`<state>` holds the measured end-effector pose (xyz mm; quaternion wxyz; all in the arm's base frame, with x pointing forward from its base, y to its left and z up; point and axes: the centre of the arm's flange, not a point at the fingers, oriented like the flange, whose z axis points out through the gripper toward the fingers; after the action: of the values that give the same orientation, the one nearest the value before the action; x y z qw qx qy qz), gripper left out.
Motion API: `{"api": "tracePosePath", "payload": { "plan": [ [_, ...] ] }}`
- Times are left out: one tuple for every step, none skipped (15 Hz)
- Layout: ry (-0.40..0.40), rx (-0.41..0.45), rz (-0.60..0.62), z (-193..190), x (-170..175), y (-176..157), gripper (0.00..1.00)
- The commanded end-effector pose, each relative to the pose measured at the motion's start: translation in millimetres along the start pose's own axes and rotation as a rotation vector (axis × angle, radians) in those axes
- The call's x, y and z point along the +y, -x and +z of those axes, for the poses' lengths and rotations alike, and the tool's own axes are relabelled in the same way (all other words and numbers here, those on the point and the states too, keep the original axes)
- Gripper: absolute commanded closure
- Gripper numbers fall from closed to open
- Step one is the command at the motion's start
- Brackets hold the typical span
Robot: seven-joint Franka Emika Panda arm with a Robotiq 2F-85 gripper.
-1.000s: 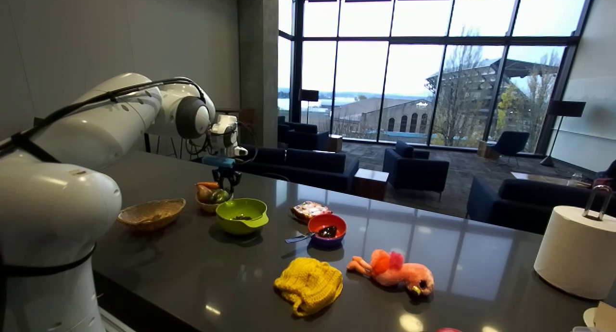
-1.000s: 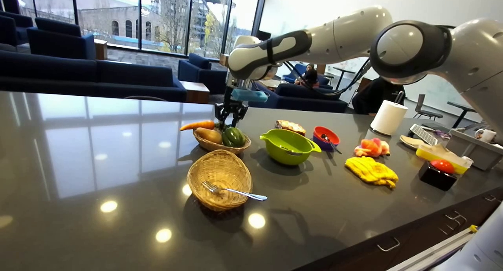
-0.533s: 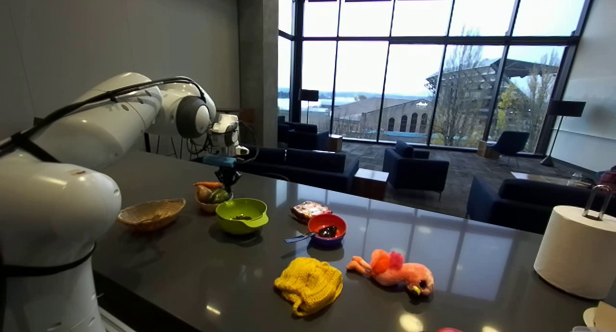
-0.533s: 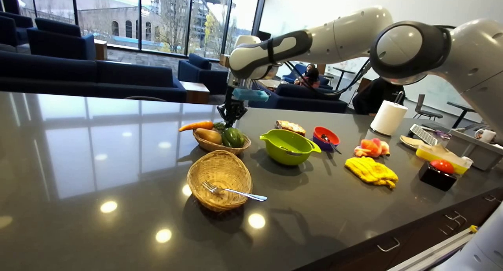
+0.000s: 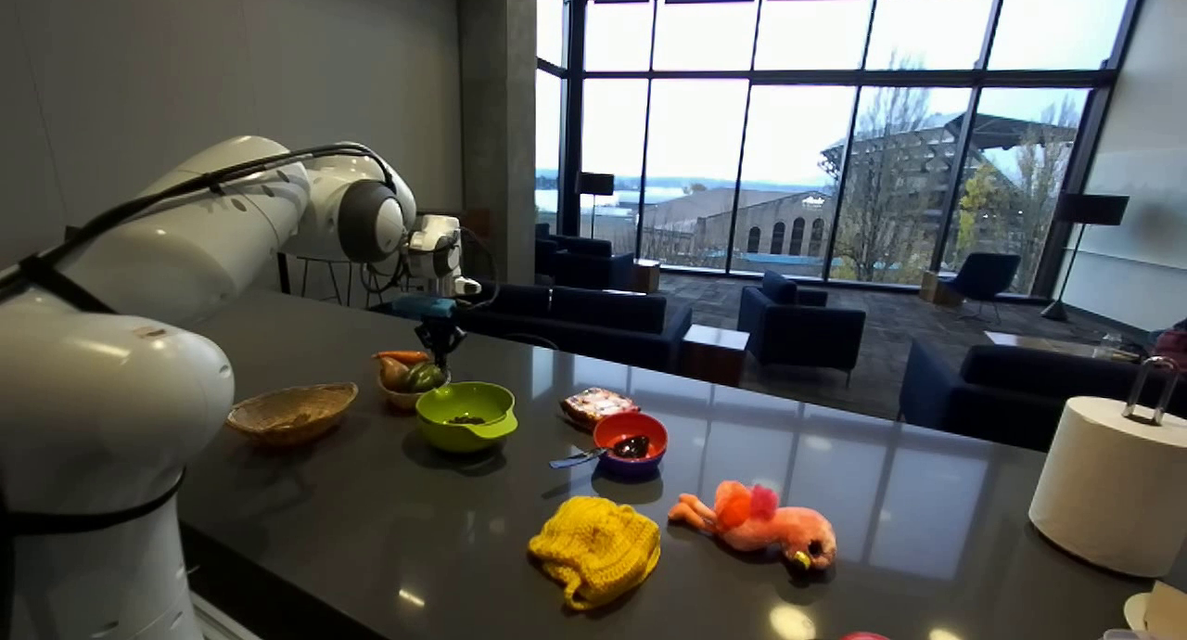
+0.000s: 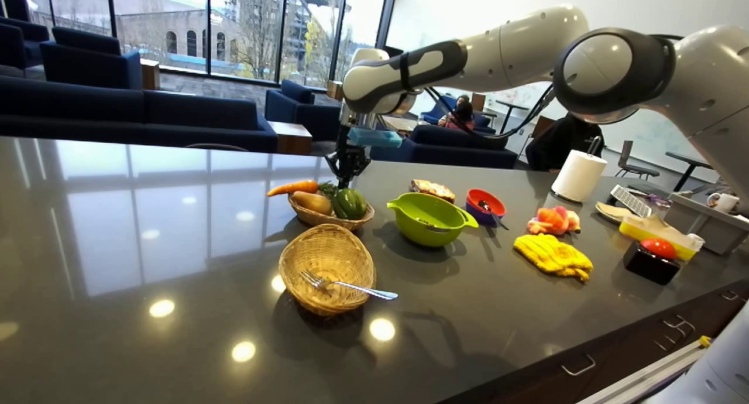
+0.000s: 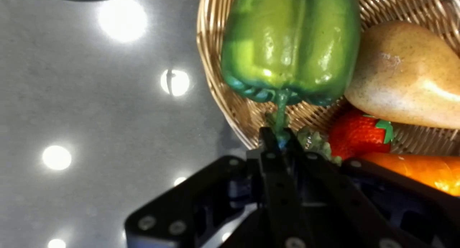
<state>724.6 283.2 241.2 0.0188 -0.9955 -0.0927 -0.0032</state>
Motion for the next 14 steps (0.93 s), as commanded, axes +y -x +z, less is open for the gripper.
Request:
{"api": "tracePosePath", "payload": {
  "plan": [
    [0.045,-0.033,0.016,-31,2,11,0.98],
    [0.052,-0.039,0.017,-38,1,12,0.98],
    [0.059,-0.042,0.016,-45,0,13,0.98],
    [0.064,-0.043,0.013,-53,-2,14,0.98],
    [0.067,-0.043,0.012,-60,-4,15,0.98],
    [0.07,-0.04,0.011,-67,-5,15,0.98],
    [0.073,-0.037,0.011,-73,-6,15,0.98],
    [0.077,-0.034,0.009,-80,-6,17,0.98],
    [0.085,-0.032,0.001,-86,-5,18,0.98],
    [0.092,-0.03,-0.004,-91,-3,19,0.98],
    [0.096,-0.027,-0.012,-97,0,21,0.98],
    [0.103,-0.023,-0.018,-102,4,23,0.98],
    [0.109,-0.018,-0.023,-108,8,25,0.98],
    [0.118,-0.008,-0.03,-113,13,26,0.98]
  ]
}}
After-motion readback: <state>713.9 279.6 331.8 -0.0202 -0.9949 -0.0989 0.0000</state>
